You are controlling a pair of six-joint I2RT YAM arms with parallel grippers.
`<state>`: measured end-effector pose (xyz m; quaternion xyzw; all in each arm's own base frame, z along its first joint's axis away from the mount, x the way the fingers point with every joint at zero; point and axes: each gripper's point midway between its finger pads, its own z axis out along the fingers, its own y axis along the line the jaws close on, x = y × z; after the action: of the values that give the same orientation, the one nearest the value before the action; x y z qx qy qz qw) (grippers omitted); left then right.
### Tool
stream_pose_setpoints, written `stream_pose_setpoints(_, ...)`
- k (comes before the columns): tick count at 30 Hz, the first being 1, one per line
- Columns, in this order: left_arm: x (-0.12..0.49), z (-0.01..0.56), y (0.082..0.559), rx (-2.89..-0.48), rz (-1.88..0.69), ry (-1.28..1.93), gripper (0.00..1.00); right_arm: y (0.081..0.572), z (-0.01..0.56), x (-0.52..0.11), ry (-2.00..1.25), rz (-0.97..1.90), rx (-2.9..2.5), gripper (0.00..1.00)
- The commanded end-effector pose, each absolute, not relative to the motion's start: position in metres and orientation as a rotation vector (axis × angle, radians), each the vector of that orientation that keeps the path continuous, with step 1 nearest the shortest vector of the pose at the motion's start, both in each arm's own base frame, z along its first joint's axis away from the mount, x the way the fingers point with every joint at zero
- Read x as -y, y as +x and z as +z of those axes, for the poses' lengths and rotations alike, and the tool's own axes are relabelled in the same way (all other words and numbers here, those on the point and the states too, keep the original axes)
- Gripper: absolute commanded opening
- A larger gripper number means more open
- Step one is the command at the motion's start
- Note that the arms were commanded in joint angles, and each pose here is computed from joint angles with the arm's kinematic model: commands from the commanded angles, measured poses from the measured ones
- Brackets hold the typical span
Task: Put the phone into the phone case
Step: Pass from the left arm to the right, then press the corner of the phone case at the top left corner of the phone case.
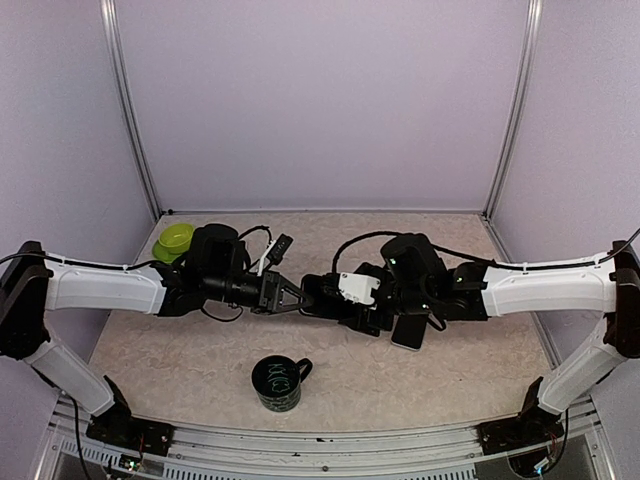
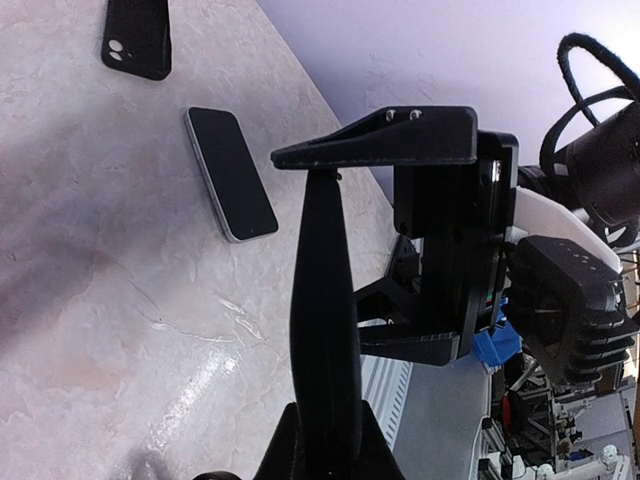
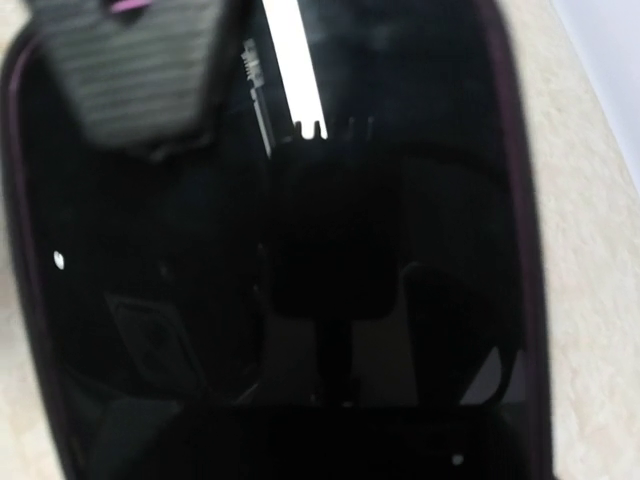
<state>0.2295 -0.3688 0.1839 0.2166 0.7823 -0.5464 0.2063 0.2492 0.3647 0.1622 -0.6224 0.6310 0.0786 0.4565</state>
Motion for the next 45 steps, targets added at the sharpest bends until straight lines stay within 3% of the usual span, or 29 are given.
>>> stream_pose_setpoints(1,0.372,0.214,0.232,-2.028,-1.552,0.646,0.0,0.247,0.18,-0.37,-1.488,0.245,-1.526,0.7)
stream_pose_setpoints(4,0.372,0.215,0.232,-2.023,-1.558,0.646,0.0,0.246,0.178,-0.369,-1.499,0.24,-1.523,0.59)
stream_pose_setpoints(9,0.372,0.214,0.233,-2.028,-1.556,0.645,0.0,0.247,0.179,-0.369,-1.489,0.242,-1.517,0.55)
stream_pose_setpoints(15,0.368,0.214,0.242,-2.045,-1.488,0.631,0.34,0.252,0.174,-0.367,-1.481,0.215,-1.552,0.52)
stream_pose_setpoints(20,0.363,0.217,0.247,-2.05,-1.433,0.617,0.41,0.252,0.171,-0.367,-1.484,0.215,-1.572,0.52)
stream_pose_setpoints(35,0.371,0.178,0.256,-2.224,-1.208,0.588,0.36,0.263,0.173,-0.369,-1.434,0.203,-1.662,0.48)
stream_pose_setpoints(45,0.373,0.164,0.259,-2.258,-1.166,0.579,0.04,0.267,0.182,-0.365,-1.395,0.18,-1.661,0.47)
